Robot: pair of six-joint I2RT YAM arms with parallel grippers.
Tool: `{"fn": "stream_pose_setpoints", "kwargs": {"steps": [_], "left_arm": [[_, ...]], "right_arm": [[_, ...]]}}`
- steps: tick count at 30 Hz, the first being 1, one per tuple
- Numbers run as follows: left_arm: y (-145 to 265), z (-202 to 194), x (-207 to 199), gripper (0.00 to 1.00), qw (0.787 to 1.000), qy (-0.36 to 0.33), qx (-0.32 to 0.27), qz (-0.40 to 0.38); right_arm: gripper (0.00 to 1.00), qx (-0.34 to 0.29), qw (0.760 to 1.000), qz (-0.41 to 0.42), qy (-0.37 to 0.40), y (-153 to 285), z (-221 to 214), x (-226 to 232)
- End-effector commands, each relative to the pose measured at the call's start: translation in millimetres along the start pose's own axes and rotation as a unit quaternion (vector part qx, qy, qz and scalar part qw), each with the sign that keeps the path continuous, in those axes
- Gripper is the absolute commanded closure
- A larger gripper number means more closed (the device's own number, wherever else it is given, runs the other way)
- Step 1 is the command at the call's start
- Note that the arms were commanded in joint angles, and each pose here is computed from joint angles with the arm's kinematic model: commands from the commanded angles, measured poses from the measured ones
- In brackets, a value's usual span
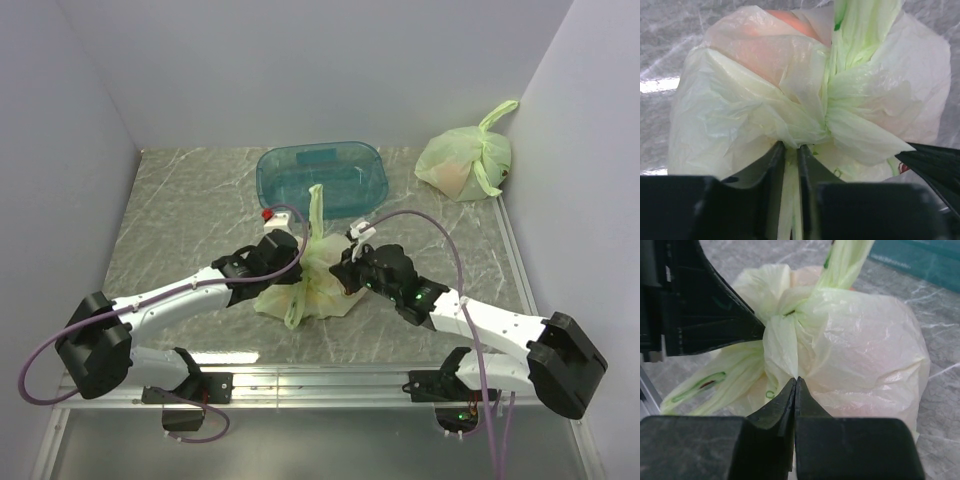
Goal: Untie the knot of the plastic bag and take out the fruit
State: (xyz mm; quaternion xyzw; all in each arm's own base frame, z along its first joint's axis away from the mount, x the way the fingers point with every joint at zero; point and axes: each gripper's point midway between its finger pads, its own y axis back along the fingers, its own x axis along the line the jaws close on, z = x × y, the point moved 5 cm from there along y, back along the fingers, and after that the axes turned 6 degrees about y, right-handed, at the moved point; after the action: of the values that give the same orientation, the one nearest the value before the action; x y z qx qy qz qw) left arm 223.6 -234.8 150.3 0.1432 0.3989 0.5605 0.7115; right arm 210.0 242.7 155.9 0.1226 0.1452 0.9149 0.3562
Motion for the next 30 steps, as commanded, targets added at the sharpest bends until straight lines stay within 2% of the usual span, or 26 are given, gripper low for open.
{"fn": "stream_pose_setpoints", "kwargs": {"steps": [1, 2, 6, 10, 16, 20, 23, 25, 26, 28, 29, 30], "left_arm": [[-3, 4, -2, 0.86, 1.0, 0.0, -0.012, -0.012], [-3, 3, -4, 0.99, 1.0, 0.001, -0.011, -0.018], [-2, 6, -1, 0.99, 1.0, 0.007, -0.017, -0.02], [4, 20, 24, 0.99, 0.999, 0.029, -0.033, 0.012], [34, 52, 72, 0.99, 0.99, 0.118, -0.084, 0.004], [44, 52, 91, 0.99, 0.985, 0.143, -0.092, 0.011], [45, 49, 91, 0.99, 0.986, 0.14, -0.087, 0.002], [46, 48, 87, 0.99, 0.988, 0.129, -0.084, -0.016], [47, 49, 83, 1.0, 0.988, 0.125, -0.08, -0.033], [48, 52, 79, 1.0, 0.99, 0.113, -0.078, -0.043], [49, 53, 78, 0.99, 0.99, 0.109, -0.076, -0.045], [49, 53, 77, 0.99, 0.991, 0.101, -0.073, -0.046]], "right_arm": [[1.0, -0.053, 0.999, 0.004, -0.007, 6, 20, 4], [1.0, -0.054, 0.999, 0.002, -0.007, 6, 20, 4], [1.0, -0.06, 0.998, -0.017, -0.019, 8, 19, -1], [1.0, -0.057, 0.992, -0.095, -0.061, 18, 7, -29], [1.0, -0.082, 0.957, -0.222, -0.169, 55, -14, -82], [1.0, -0.09, 0.954, -0.23, -0.168, 72, -16, -83], [1.0, -0.082, 0.967, -0.194, -0.146, 77, -9, -72], [0.81, -0.077, 0.975, -0.173, -0.113, 82, 2, -64], [0.55, -0.061, 0.981, -0.157, -0.095, 83, 1, -55], [0.36, -0.067, 0.988, -0.131, -0.041, 88, 24, -42], [0.27, -0.046, 0.991, -0.128, -0.015, 87, 24, -39], [0.24, -0.056, 0.993, -0.103, 0.002, 88, 43, -25]]}}
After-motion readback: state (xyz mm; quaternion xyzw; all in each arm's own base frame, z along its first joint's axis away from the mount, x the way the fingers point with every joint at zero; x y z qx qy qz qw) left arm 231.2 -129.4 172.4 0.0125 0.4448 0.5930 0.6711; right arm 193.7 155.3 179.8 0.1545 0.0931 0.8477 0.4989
